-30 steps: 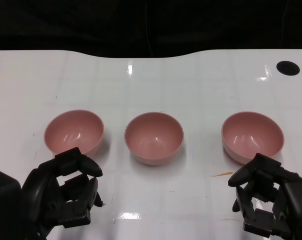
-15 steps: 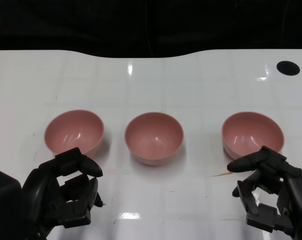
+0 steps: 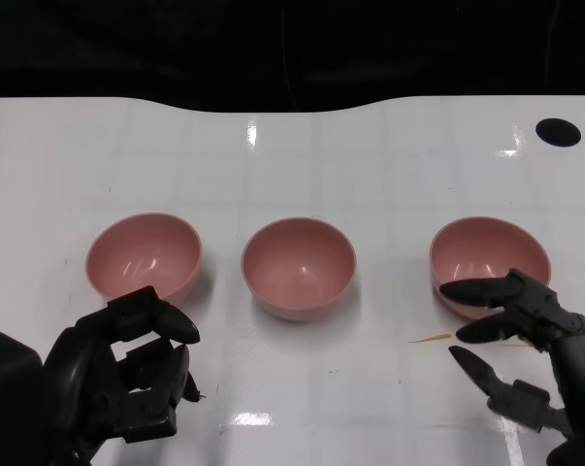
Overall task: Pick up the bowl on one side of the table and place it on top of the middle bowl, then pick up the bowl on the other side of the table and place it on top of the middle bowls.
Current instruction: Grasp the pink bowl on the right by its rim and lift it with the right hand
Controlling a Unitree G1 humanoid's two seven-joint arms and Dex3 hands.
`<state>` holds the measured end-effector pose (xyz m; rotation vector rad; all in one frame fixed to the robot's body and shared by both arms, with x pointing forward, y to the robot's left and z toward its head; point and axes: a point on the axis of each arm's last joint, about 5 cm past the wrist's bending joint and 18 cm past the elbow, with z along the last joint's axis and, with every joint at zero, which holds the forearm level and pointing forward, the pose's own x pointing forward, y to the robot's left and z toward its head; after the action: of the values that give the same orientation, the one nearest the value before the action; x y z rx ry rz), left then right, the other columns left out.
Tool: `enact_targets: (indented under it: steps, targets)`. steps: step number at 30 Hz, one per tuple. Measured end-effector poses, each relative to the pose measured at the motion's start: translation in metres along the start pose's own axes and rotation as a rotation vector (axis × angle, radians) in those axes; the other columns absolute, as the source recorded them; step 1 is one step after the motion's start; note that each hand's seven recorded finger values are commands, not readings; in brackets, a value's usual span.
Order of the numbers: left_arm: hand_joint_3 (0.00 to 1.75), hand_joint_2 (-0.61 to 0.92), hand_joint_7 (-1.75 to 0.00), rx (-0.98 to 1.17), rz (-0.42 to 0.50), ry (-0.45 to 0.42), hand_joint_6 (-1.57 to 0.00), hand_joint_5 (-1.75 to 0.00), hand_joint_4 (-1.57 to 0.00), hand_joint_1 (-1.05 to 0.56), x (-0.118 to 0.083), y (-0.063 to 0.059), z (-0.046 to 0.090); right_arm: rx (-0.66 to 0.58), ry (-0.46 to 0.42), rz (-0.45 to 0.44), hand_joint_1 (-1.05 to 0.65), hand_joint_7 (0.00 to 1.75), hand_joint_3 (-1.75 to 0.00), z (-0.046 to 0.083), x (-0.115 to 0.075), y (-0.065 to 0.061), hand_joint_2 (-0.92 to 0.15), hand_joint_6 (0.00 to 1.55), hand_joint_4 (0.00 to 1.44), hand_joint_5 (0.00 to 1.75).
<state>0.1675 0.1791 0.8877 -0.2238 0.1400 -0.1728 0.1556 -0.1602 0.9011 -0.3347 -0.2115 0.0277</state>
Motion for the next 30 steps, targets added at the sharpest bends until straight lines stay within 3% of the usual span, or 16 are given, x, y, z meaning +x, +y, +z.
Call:
enact_targets:
  steps: [14, 22, 30]
  targets:
    - [1.43, 0.21, -1.34, -0.007, 0.003, -0.007, -0.83, -1.61, -0.81, -0.23, 0.0, -0.002, 0.0, -0.3, -0.071, 0.051, -0.31, 0.41, -0.01, 0.008, 0.01, -0.008, -0.84, 0.43, 0.3, 0.87]
    - [1.38, 0.23, -1.34, -0.011, 0.005, -0.009, -0.82, -1.62, -0.82, -0.24, 0.0, -0.002, 0.0, -0.564, -0.087, 0.067, -0.39, 0.15, 0.0, 0.01, 0.02, -0.008, -0.8, 0.54, 0.39, 0.61]
    - [1.37, 0.23, -1.32, -0.003, 0.013, -0.003, -0.84, -1.6, -0.84, -0.25, -0.002, -0.002, -0.001, -0.77, -0.073, 0.08, -0.42, 0.09, 0.0, 0.012, 0.032, -0.008, -0.8, 0.52, 0.36, 0.55]
